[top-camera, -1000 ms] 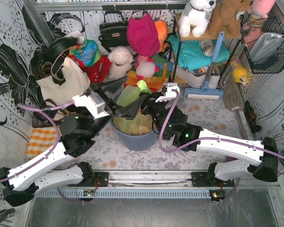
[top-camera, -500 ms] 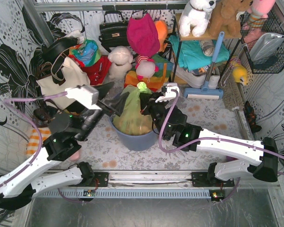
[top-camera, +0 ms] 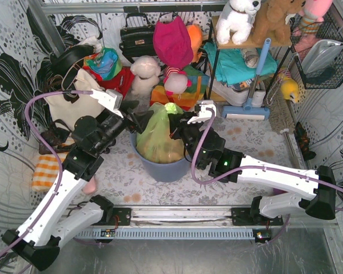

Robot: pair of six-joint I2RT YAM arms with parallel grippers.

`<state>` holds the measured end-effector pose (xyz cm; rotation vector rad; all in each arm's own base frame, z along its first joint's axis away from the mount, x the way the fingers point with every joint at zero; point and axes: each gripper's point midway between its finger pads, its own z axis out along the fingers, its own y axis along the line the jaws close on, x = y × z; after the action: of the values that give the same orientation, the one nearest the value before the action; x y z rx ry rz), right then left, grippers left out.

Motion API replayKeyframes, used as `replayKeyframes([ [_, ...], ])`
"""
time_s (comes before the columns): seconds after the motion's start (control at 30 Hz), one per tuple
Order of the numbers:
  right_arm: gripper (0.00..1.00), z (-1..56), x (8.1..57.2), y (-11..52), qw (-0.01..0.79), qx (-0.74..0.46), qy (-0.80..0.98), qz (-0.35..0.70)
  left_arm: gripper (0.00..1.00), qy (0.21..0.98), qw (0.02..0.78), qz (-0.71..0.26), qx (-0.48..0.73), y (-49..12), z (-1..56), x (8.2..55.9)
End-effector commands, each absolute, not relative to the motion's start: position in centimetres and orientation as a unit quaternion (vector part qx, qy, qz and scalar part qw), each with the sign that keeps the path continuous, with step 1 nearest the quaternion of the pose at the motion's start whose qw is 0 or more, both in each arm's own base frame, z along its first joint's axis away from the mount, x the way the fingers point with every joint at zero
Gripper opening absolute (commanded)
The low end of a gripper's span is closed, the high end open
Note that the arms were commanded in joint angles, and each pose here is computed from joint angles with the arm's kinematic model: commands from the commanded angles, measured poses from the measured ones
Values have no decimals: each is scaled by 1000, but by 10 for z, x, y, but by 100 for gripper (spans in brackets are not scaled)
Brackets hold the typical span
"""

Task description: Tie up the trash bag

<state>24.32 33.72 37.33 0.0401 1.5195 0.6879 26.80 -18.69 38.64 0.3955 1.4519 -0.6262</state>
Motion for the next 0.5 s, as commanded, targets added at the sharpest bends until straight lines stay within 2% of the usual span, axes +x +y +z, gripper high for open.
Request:
replayKeyframes([
  [0.0, 0, 377, 241, 334, 669, 30, 674, 312, 73, 573, 678, -393, 239, -213, 416, 237],
  [0.47, 0, 378, 240, 333, 668, 28, 675, 313, 58, 576, 658, -403, 270, -213, 394, 244],
])
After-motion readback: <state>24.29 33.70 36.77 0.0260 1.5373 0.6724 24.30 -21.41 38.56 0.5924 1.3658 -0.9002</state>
